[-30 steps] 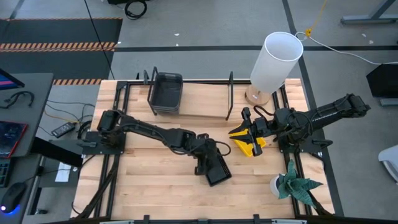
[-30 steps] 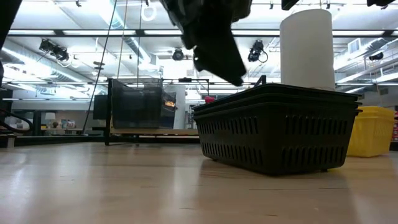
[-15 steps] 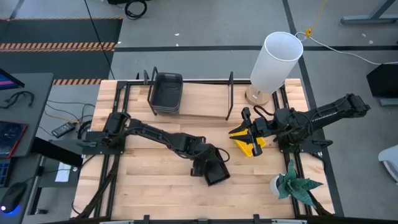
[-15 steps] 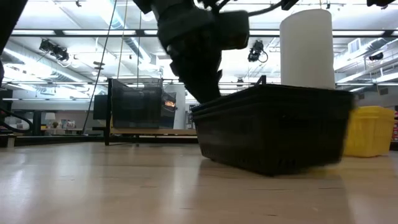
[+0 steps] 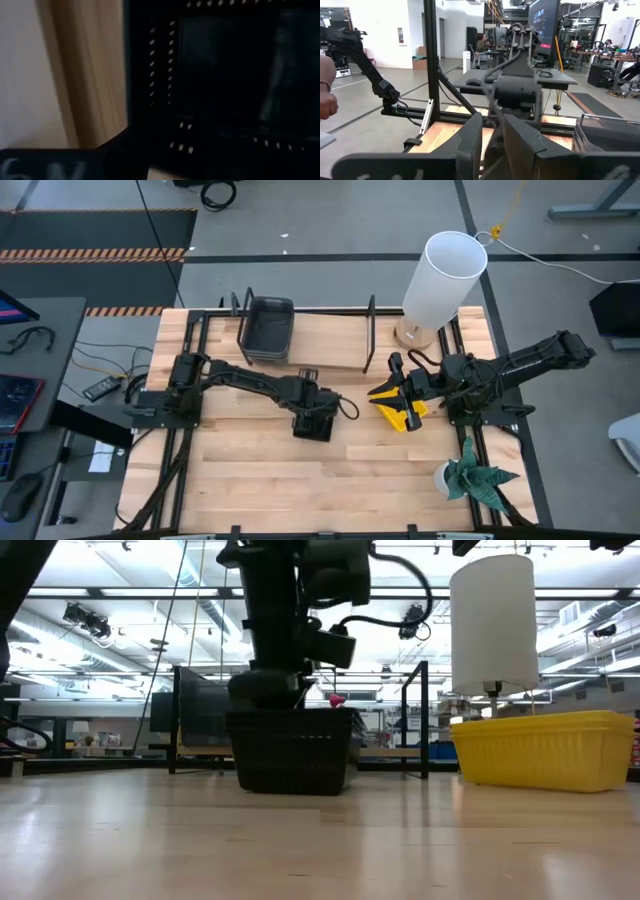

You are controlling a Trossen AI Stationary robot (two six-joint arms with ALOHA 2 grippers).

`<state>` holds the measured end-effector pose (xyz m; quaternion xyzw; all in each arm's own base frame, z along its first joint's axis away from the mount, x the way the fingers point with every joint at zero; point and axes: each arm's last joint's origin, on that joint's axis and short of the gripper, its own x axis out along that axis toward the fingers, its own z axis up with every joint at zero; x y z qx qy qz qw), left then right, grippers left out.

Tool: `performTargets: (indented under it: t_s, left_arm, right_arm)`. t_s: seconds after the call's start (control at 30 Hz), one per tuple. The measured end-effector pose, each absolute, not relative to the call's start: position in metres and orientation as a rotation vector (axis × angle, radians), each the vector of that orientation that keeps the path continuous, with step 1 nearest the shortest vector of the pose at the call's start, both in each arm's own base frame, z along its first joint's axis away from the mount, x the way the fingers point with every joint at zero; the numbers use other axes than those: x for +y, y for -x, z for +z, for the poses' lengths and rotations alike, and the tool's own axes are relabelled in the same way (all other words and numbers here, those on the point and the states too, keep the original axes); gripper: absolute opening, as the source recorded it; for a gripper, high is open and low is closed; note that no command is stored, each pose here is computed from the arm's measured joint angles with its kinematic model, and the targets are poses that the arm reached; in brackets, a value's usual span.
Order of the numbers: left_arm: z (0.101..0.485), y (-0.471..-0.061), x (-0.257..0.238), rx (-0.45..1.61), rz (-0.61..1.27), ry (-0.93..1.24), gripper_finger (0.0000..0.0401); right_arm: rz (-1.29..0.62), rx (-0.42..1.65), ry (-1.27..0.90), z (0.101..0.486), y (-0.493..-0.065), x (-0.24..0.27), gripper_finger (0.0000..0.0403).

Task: Stack baskets on shelf by color
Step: Put the stacked black baskets on the shelf

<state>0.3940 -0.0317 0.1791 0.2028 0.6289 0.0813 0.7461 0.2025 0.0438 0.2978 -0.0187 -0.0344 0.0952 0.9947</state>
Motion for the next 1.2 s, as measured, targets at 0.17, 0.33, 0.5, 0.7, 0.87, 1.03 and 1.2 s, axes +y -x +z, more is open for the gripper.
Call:
performTargets:
  t_s: [0.17,0.33,0.5,0.7,0.87,1.03,1.2]
  left_arm:
    - [0.205,-0.387,-0.035,1.319,0.129,-0.388,0.0142]
    - [0.222,-0.381,-0.055,1.256,0.024,-0.272,0.0142]
    - [0.222,-0.378,-0.081,1.234,-0.01,-0.202,0.0156]
    - [0.225,-0.38,-0.104,1.146,-0.022,-0.12,0.0214]
    - [0.22,-0.384,-0.108,1.131,0.0,-0.079,0.0256]
    - [0.197,-0.39,-0.11,1.194,0.02,-0.079,0.0258]
    - [0.181,-0.392,-0.107,1.252,0.026,-0.101,0.0231]
  right_arm:
    - [0.191,-0.068,0.039,0.298,-0.202,0.044,0.0083]
    - [0.191,-0.067,0.04,0.298,-0.202,0.044,0.0083]
    - [0.191,-0.068,0.04,0.298,-0.202,0.044,0.0083]
    - [0.19,-0.072,0.04,0.298,-0.202,0.044,0.0083]
    - [0.19,-0.074,0.039,0.298,-0.202,0.044,0.0083]
    - [0.191,-0.076,0.037,0.299,-0.202,0.044,0.0083]
    - [0.191,-0.077,0.037,0.299,-0.202,0.044,0.0083]
